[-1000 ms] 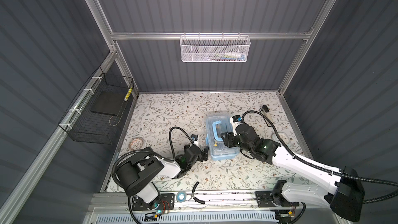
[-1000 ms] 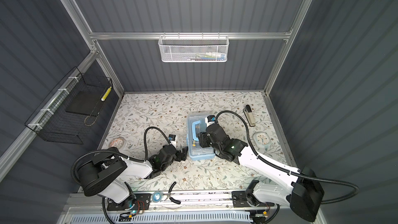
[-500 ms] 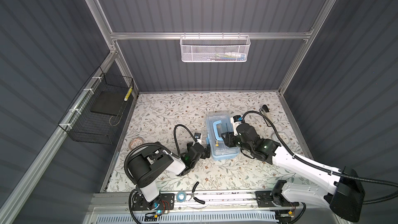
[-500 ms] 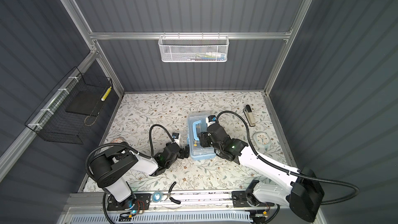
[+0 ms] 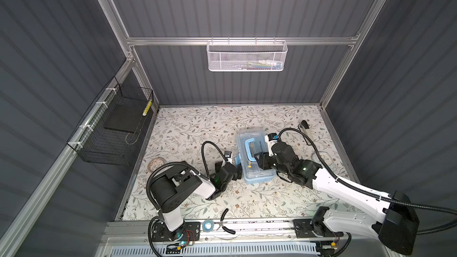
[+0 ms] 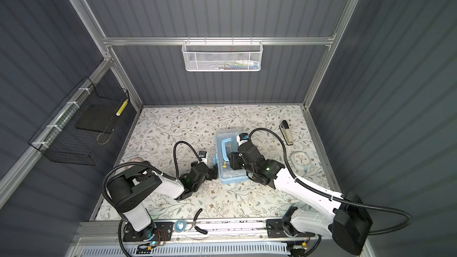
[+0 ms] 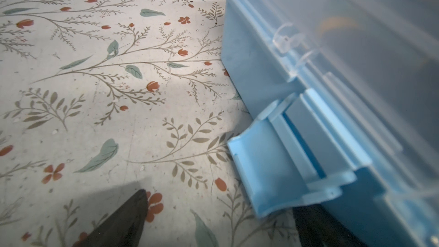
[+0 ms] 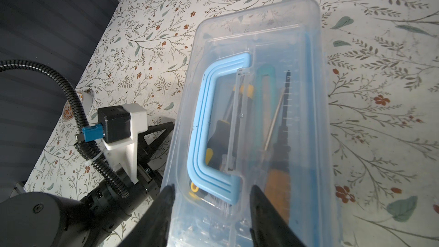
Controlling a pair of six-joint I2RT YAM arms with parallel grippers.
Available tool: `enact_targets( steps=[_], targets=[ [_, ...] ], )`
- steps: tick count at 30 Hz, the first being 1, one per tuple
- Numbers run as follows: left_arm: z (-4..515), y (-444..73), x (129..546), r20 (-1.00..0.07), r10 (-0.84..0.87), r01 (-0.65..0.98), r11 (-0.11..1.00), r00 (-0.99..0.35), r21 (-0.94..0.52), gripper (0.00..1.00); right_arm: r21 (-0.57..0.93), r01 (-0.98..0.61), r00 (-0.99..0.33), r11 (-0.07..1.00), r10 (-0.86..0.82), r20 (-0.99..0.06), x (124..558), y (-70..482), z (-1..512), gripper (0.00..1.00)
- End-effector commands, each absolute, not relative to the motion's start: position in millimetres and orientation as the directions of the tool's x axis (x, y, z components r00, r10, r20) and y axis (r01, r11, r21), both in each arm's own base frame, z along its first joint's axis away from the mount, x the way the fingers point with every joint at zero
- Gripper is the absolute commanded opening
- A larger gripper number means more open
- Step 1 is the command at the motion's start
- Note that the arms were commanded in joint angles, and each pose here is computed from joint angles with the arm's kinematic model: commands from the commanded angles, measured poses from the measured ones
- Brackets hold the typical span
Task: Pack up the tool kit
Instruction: 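Push the blue latch up against the lid with the left gripper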
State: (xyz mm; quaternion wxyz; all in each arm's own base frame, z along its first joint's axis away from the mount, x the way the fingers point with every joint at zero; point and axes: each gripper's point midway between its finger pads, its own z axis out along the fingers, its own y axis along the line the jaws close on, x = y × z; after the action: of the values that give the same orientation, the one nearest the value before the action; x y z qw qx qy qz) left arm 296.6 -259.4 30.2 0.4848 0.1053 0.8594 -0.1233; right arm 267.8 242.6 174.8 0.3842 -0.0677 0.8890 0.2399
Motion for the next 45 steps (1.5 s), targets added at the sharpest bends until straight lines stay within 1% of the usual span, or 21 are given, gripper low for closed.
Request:
enact_targets(
  steps=[1,12,21,28,34,37,40,42,45],
  targets=[
    [37.4,-259.0,304.8,-0.874,0.092,0.283,0.958,-0.477,-0.054,0.95,0.386,-0.303,-0.699,0.872,0.072,-0.711,267.6,243.1,173.1,0.52],
    [61.1,-251.4,309.0,-0.898,0.079,0.252,0.967,-0.433,-0.036,0.95,0.394,-0.303,-0.707,0.868,0.072,-0.703,265.9,244.2,171.7,0.52],
    [68.5,-237.3,306.7,-0.907,0.07,0.214,0.977,-0.416,-0.023,0.94,0.399,-0.305,-0.713,0.865,0.071,-0.698,264.8,245.0,170.1,0.52],
    [83.2,-237.2,306.9,-0.915,0.023,0.215,0.974,-0.403,-0.07,0.93,0.41,-0.303,-0.719,0.86,0.076,-0.69,263.5,246.3,168.7,0.52],
    [91.8,-238.3,305.8,-0.9,-0.012,0.215,0.97,-0.435,-0.116,0.93,0.412,-0.299,-0.724,0.861,0.077,-0.686,262.7,245.7,166.5,0.52],
    [93.9,-243.2,304.6,-0.892,-0.025,0.234,0.961,-0.451,-0.145,0.9,0.418,-0.297,-0.728,0.859,0.08,-0.681,262.9,247.1,164.9,0.52],
    [95.0,-246.2,302.9,-0.886,-0.034,0.249,0.954,-0.462,-0.166,0.83,0.421,-0.299,-0.734,0.856,0.076,-0.675,262.8,249.1,162.5,0.52],
    [96.5,-248.2,301.8,-0.885,-0.043,0.258,0.949,-0.464,-0.181,0.77,0.423,-0.296,-0.737,0.856,0.077,-0.671,262.7,249.7,161.5,0.52],
    [99.6,-248.9,300.5,-0.884,-0.057,0.261,0.945,-0.463,-0.197,0.73,0.427,-0.297,-0.739,0.854,0.077,-0.669,262.0,250.2,161.3,0.52]
  ],
)
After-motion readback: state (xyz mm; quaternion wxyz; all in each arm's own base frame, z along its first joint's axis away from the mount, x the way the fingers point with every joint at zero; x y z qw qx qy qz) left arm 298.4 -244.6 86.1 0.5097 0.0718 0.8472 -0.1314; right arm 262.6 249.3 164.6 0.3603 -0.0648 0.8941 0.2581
